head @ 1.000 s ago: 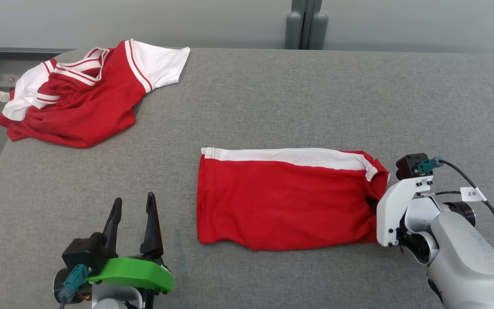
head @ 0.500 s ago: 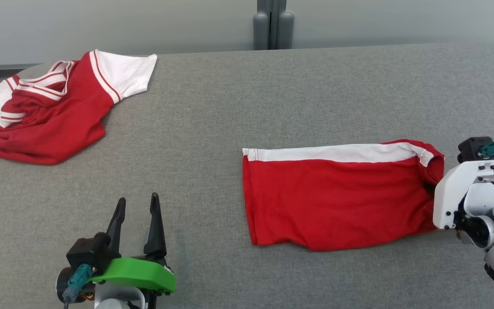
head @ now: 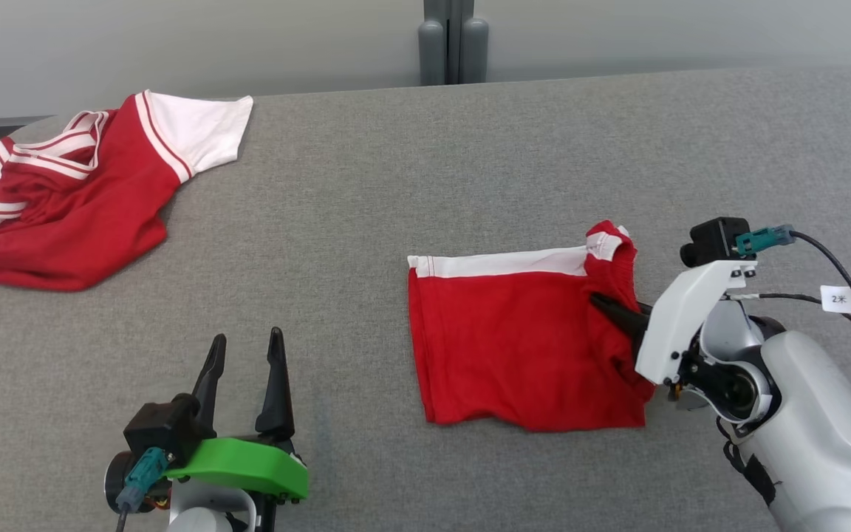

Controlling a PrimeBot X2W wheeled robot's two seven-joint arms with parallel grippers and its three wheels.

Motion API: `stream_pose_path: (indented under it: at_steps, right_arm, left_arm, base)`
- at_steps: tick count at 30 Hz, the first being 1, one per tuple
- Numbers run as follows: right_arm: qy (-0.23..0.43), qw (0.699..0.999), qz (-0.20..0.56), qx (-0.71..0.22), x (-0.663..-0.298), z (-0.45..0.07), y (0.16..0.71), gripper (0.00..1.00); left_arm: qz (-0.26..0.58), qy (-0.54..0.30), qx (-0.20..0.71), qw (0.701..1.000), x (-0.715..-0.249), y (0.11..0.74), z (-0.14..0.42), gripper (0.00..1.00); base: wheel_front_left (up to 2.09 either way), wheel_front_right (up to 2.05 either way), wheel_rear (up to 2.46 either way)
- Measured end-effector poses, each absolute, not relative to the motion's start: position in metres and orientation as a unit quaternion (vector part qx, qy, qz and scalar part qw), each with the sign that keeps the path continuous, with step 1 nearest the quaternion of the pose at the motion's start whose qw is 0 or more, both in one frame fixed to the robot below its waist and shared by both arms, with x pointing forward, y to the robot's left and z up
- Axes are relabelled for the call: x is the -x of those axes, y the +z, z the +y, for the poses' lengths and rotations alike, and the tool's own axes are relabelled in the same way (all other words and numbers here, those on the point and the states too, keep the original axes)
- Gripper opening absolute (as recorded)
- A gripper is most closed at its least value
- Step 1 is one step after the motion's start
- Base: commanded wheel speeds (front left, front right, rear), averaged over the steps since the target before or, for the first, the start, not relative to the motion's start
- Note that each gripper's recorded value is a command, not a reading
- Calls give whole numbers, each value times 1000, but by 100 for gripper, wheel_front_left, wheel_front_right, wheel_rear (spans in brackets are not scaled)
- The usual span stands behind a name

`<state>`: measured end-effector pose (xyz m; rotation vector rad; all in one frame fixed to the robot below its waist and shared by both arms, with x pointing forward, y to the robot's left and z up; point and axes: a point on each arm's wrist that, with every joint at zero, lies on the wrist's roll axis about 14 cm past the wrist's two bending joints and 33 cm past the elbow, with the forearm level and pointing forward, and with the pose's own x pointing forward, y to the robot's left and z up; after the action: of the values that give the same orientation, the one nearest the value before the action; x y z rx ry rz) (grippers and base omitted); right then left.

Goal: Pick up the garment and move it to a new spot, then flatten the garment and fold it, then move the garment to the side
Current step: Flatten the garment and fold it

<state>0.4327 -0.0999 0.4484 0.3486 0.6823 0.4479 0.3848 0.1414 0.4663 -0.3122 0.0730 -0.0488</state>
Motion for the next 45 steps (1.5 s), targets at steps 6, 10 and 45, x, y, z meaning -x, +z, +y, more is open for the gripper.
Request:
stream_pose_path:
  at_steps: [6,10,45]
  right_arm:
    - [265,885,333,-190,-427,-51,452,0]
    - [290,872,341,-197,-425,-22,450,0]
    - [229,966,55,-105,-481,-65,534,100]
  left_arm:
    - [31,-13,156,987,-380,469,149,100]
    - [30,-3,159,987,-376,470,154,100]
    - [2,-27,165,986,-382,489,138,100]
  base:
    - [0,0,0]
    - [0,0,0]
    - [0,0,0]
